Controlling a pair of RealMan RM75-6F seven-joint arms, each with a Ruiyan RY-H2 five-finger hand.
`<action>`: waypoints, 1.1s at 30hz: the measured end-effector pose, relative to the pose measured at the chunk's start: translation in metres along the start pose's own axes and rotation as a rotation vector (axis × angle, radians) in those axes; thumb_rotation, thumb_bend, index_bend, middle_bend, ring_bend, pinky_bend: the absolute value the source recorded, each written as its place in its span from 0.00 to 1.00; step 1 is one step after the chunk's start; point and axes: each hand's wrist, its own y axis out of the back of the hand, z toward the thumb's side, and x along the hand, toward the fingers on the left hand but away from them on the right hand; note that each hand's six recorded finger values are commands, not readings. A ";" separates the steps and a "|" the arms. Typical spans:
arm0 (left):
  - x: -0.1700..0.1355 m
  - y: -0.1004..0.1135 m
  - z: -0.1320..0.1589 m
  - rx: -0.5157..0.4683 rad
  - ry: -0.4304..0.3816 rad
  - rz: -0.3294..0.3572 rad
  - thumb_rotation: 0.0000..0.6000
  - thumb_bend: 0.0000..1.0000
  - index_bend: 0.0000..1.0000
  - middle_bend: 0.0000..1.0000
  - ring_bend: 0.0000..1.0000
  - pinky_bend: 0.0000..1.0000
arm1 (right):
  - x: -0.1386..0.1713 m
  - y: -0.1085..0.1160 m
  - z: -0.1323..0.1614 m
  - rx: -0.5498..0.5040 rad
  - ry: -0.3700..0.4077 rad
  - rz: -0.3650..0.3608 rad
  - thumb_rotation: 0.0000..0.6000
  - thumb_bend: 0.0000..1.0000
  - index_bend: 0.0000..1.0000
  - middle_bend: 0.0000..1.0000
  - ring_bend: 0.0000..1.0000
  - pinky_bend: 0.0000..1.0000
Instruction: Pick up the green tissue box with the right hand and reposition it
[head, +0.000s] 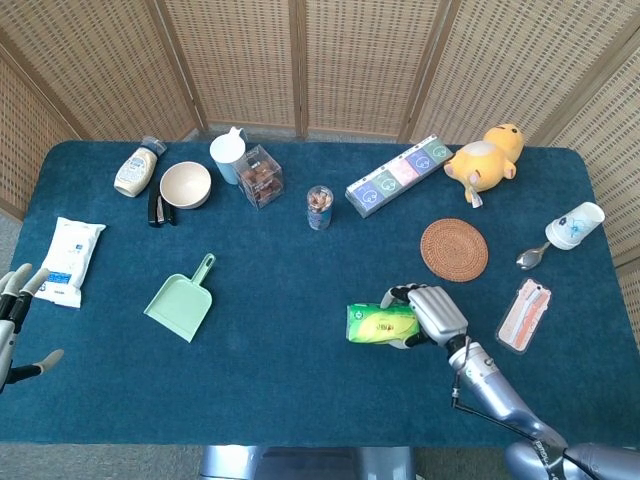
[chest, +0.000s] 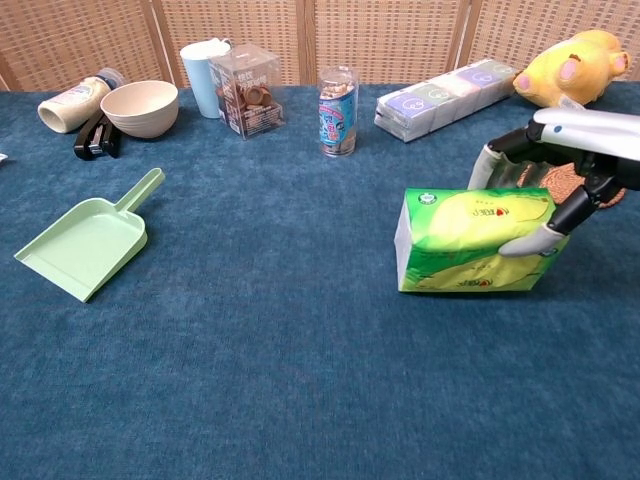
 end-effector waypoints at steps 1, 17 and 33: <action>0.000 0.000 0.000 0.000 -0.001 -0.002 1.00 0.06 0.03 0.00 0.00 0.04 | 0.001 0.002 0.003 -0.019 0.003 0.013 1.00 0.24 0.53 0.50 0.41 0.44; 0.001 -0.002 0.000 0.002 0.003 -0.011 1.00 0.06 0.03 0.00 0.00 0.04 | -0.021 0.011 0.002 -0.209 -0.136 0.404 1.00 0.07 0.09 0.10 0.09 0.28; 0.001 -0.001 0.000 0.000 0.002 -0.004 1.00 0.06 0.03 0.00 0.00 0.04 | -0.043 0.059 -0.017 0.009 -0.118 0.050 1.00 0.00 0.00 0.00 0.00 0.12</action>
